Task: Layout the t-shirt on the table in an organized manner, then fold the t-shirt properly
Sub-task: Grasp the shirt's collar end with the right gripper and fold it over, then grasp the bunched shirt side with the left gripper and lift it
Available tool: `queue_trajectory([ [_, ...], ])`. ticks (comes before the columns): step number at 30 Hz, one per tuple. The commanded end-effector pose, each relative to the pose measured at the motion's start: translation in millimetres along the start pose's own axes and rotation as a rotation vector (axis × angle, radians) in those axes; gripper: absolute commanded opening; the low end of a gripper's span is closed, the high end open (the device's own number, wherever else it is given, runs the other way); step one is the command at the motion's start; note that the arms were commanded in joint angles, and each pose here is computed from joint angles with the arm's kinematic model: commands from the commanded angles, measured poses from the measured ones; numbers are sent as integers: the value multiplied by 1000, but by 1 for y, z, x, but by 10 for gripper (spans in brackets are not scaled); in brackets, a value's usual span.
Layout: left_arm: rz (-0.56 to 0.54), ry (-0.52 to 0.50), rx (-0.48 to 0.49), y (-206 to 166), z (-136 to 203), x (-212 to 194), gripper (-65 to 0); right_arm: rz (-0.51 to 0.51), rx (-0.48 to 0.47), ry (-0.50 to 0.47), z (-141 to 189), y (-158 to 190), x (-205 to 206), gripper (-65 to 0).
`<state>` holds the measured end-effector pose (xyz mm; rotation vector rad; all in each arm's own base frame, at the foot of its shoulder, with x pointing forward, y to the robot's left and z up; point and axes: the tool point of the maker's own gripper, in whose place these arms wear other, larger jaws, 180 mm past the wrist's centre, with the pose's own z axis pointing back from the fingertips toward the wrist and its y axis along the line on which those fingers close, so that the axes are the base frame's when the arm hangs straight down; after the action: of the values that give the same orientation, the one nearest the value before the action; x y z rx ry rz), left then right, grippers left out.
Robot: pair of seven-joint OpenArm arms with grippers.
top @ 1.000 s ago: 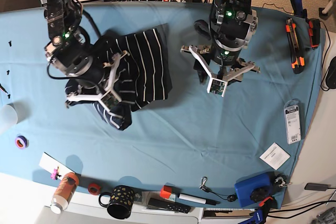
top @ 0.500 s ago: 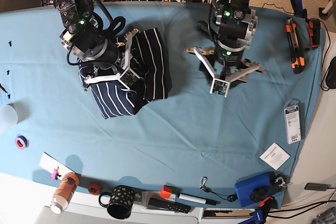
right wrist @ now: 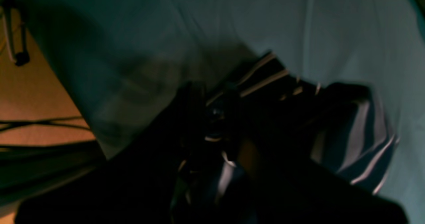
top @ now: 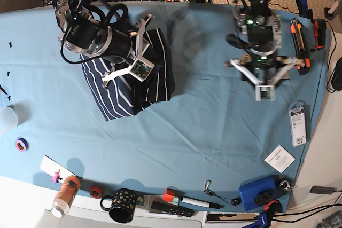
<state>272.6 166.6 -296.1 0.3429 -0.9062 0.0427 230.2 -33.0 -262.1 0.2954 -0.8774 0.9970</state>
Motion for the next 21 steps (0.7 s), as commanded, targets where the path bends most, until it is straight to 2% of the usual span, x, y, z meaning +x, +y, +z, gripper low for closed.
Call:
queue_trajectory([
  [1, 36, -30, -1, 3, 2, 8, -390, 23, -14, -67, 6, -3, 17, -553],
  [4, 75, -16, -34, 5, -1, 4, -391, 69, -106, -83, 10, -21, 24, -554],
  [8, 55, -20, -131, -11, 0, 5, -391, 79, -345, -76, 28, -77, 28, -554],
  [11, 25, -42, -316, -44, 8, 9, -391, 15, -522, -89, 56, -119, 26, -554],
  [14, 23, -108, -558, -83, 27, 20, -390, -52, -632, -48, 78, -152, 7, -554],
  [16, 49, -159, -692, -102, 42, 30, -390, -140, -653, 6, 83, -169, -19, -554],
  [18, 78, -196, -786, -113, 54, 37, -390, -245, -636, 59, 81, -178, -47, -554],
  [21, 91, -212, -860, -125, 65, 41, -390, -375, -571, 116, 75, -180, -82, -554],
])
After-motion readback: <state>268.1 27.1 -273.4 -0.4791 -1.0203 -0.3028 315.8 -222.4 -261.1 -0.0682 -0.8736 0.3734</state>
